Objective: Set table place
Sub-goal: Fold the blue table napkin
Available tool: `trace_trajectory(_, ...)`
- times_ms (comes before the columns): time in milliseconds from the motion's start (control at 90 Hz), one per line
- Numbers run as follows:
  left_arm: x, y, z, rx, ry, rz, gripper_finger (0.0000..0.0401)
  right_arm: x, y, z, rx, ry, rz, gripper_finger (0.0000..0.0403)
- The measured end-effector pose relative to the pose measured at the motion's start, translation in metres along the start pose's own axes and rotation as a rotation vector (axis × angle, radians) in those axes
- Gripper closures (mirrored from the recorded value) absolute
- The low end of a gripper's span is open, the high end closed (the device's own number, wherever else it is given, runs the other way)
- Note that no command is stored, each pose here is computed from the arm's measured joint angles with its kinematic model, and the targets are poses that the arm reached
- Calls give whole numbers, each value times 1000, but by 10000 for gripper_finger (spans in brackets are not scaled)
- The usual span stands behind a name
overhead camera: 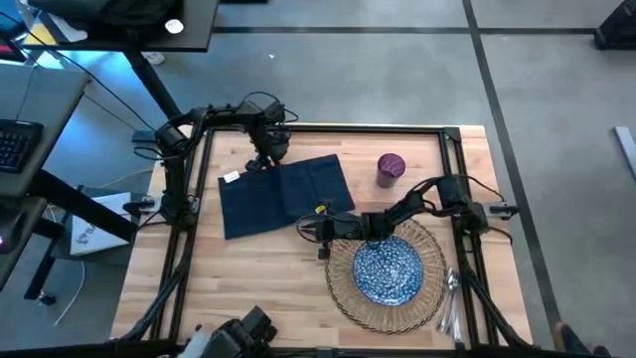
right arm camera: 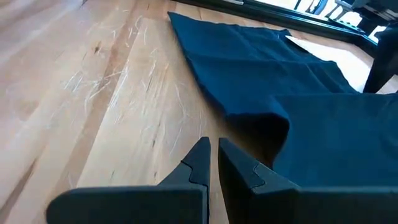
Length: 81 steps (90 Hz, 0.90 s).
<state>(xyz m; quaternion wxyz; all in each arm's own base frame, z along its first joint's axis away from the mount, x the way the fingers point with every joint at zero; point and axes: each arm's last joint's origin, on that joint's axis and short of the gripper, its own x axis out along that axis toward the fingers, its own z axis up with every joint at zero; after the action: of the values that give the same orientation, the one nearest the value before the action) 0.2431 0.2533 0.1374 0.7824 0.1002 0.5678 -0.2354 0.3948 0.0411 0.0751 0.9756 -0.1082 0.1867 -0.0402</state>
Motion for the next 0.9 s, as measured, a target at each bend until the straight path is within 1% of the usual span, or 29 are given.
trace_trajectory(167,1,-1,3,-10,-28,-9,288,0,0,0,5,0,0,403)
trace_trajectory(278,1,-2,6,-24,-77,-26,288,0,0,0,16,0,0,403)
trace_trajectory(456,9,-5,5,-43,-57,-85,288,0,0,0,16,1,0,403)
trace_trajectory(533,10,-6,6,-44,-53,-94,288,0,0,0,15,3,0,403)
trace_trajectory(678,12,-9,13,-101,-69,-116,288,0,0,0,13,3,0,403)
trace_trajectory(789,14,-11,19,-100,-117,-141,288,-1,2,0,-17,6,-19,403)
trace_trajectory(900,15,-12,23,-88,-97,-139,288,-3,8,-1,-95,33,-80,403)
